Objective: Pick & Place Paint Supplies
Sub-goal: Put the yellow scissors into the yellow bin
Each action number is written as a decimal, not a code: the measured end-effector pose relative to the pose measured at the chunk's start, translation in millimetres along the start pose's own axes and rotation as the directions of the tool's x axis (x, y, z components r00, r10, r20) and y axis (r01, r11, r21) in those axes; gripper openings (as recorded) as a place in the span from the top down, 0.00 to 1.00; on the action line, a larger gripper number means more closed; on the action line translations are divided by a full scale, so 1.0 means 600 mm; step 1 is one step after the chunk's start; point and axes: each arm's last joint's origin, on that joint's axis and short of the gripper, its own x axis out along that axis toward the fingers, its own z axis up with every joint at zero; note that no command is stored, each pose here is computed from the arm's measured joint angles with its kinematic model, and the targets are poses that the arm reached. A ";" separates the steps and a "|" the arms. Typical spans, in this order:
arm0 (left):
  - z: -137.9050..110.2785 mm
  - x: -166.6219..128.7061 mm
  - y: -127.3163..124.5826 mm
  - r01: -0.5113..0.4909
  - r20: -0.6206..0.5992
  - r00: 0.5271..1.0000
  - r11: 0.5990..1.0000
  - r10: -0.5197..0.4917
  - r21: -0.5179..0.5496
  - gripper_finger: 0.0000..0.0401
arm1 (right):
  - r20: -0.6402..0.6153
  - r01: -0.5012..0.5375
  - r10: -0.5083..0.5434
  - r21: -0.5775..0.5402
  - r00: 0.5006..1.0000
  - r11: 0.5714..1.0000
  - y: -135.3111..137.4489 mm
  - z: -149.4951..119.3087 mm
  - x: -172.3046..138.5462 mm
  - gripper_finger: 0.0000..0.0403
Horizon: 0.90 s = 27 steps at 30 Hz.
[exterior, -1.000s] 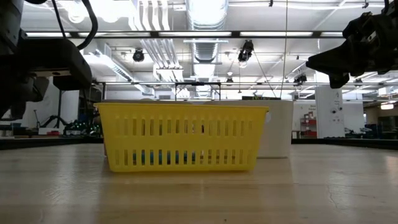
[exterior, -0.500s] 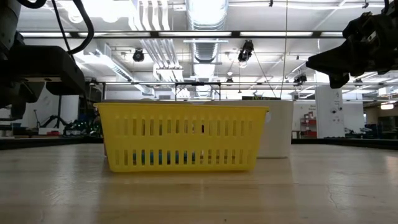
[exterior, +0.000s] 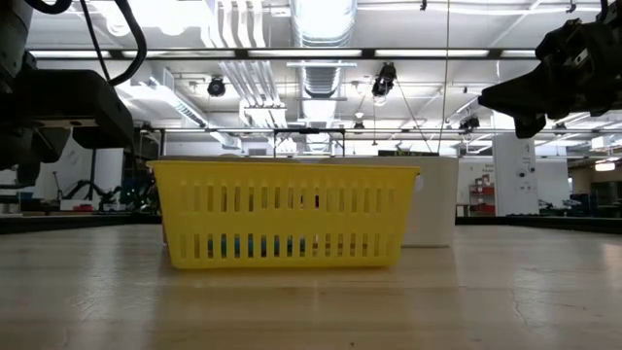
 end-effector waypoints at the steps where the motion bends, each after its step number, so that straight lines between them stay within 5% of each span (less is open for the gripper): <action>1: 0.000 0.000 0.000 0.000 0.000 1.000 1.000 0.000 0.000 0.98 | 0.000 0.000 0.000 0.000 1.000 1.000 0.000 0.000 0.000 0.81; 12: 0.000 0.000 -0.003 0.017 0.004 1.000 1.000 -0.017 0.018 0.97 | 0.000 0.000 0.000 0.000 1.000 1.000 0.000 0.000 0.000 0.81; 21: 0.004 0.004 -0.001 0.022 0.011 1.000 0.999 -0.023 0.025 0.82 | 0.000 0.000 0.000 0.000 1.000 1.000 0.000 0.000 0.000 0.81; 27: 0.004 0.005 -0.001 0.023 0.008 1.000 0.999 -0.024 0.040 0.81 | 0.000 0.000 0.000 0.000 1.000 1.000 0.000 0.000 0.000 0.81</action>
